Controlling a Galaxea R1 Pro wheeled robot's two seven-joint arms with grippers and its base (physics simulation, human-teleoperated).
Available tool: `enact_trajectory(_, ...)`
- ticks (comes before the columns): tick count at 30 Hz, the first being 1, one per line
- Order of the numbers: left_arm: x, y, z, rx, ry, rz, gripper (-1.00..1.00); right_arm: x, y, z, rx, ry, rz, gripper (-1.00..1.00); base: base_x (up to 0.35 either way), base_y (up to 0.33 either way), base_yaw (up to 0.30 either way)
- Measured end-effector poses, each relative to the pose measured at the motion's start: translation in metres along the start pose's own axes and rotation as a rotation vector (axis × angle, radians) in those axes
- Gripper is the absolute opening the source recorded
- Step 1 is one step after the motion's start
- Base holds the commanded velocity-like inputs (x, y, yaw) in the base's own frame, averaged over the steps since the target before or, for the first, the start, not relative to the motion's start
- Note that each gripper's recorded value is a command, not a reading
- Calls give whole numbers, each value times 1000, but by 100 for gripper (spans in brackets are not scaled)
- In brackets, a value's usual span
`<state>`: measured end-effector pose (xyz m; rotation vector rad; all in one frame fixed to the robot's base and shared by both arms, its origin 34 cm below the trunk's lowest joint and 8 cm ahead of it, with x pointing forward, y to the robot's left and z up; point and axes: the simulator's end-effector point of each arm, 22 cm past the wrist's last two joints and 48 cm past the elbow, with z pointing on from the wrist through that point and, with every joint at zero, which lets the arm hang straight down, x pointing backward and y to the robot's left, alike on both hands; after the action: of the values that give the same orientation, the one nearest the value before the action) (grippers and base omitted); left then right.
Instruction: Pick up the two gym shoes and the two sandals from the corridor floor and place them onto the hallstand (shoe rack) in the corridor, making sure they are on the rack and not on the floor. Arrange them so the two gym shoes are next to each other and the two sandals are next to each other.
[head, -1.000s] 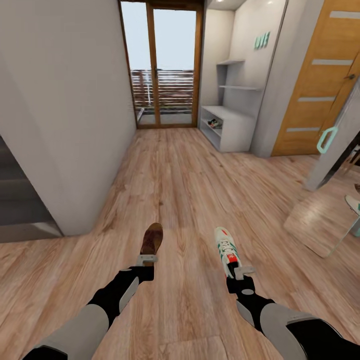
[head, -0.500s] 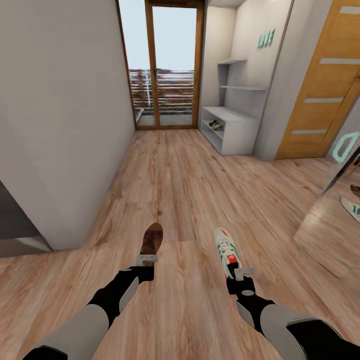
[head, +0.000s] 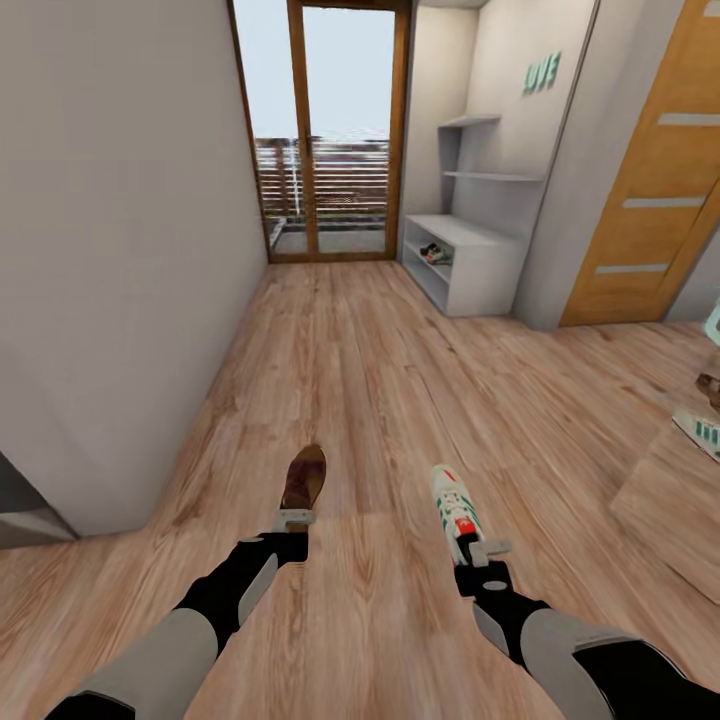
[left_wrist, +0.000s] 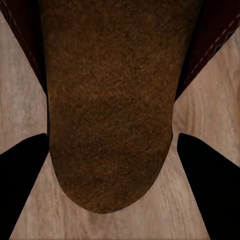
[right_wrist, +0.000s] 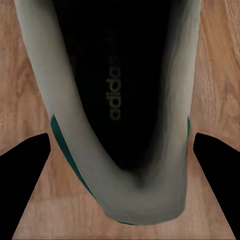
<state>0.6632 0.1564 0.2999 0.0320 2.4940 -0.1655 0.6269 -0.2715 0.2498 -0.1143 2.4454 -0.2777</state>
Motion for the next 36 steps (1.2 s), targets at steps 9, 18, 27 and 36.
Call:
enact_trajectory(9,0,0,0,1,0,1,-100,12,-2,0,3,55,-13,-100,350,0,0)
enact_trajectory(18,0,0,0,1,0,1,-100,13,-2,0,3,58,-13,-100,350,0,0)
enact_trajectory(27,-1,7,0,-7,-3,-26,-100,10,0,0,1,56,-15,-100,350,47,0)
enact_trajectory(36,-2,6,0,-4,-3,-31,-100,6,1,0,-1,47,-12,-100,350,82,0)
